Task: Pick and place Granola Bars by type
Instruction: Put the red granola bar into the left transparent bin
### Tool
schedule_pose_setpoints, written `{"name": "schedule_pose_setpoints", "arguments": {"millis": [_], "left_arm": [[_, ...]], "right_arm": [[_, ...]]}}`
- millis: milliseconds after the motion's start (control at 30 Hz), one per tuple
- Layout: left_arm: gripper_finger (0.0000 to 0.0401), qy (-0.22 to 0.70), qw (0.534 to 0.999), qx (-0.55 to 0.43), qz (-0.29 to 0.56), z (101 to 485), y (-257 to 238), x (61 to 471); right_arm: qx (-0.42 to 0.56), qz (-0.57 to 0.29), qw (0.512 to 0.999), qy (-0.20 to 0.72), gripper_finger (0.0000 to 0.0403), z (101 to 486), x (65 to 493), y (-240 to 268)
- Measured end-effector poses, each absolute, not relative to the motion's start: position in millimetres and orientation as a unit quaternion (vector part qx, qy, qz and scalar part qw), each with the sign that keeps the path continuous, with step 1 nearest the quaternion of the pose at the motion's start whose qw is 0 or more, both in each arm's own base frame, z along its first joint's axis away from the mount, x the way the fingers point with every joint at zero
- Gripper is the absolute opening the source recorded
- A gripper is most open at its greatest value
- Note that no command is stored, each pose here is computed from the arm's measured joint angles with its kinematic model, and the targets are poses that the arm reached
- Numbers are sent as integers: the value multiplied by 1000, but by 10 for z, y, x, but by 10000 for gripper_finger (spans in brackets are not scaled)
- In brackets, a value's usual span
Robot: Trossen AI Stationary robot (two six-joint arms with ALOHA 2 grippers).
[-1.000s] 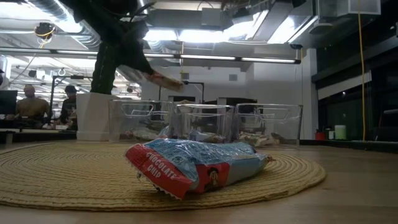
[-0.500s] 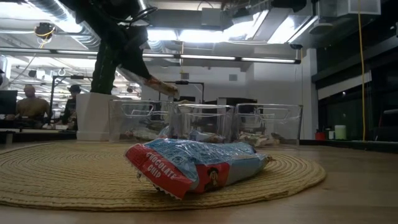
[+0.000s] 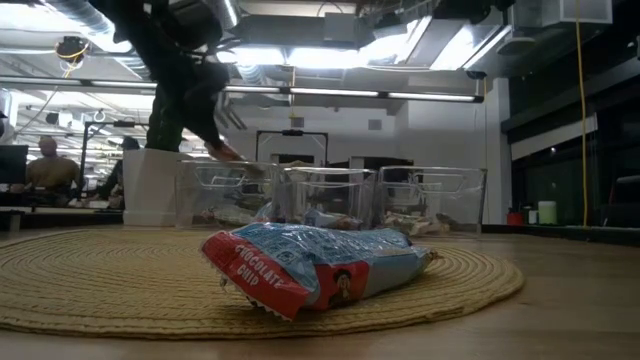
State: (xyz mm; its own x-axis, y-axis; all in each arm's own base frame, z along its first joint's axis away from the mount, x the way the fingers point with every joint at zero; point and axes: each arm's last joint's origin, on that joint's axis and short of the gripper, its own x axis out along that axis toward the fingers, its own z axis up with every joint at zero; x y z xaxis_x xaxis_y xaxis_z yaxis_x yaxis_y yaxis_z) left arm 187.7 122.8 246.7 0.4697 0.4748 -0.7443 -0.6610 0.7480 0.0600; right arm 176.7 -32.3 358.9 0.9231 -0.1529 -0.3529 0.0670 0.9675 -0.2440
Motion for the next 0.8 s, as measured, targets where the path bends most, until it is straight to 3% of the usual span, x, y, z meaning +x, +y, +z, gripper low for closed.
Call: {"name": "schedule_pose_setpoints", "arguments": {"millis": [267,633,800], "left_arm": [[35,406,849,-114,319,2345,1206,1855],[151,380,873,-113,284,2513,1217,1919],[159,355,899,-110,233,2690,1147,2013]], "right_arm": [[-109,-54,970,211,142,3508,1887,-350],[-93,-40,968,231,142,3426,1996,-362],[-75,-39,967,239,142,3412,1982,-357]]}}
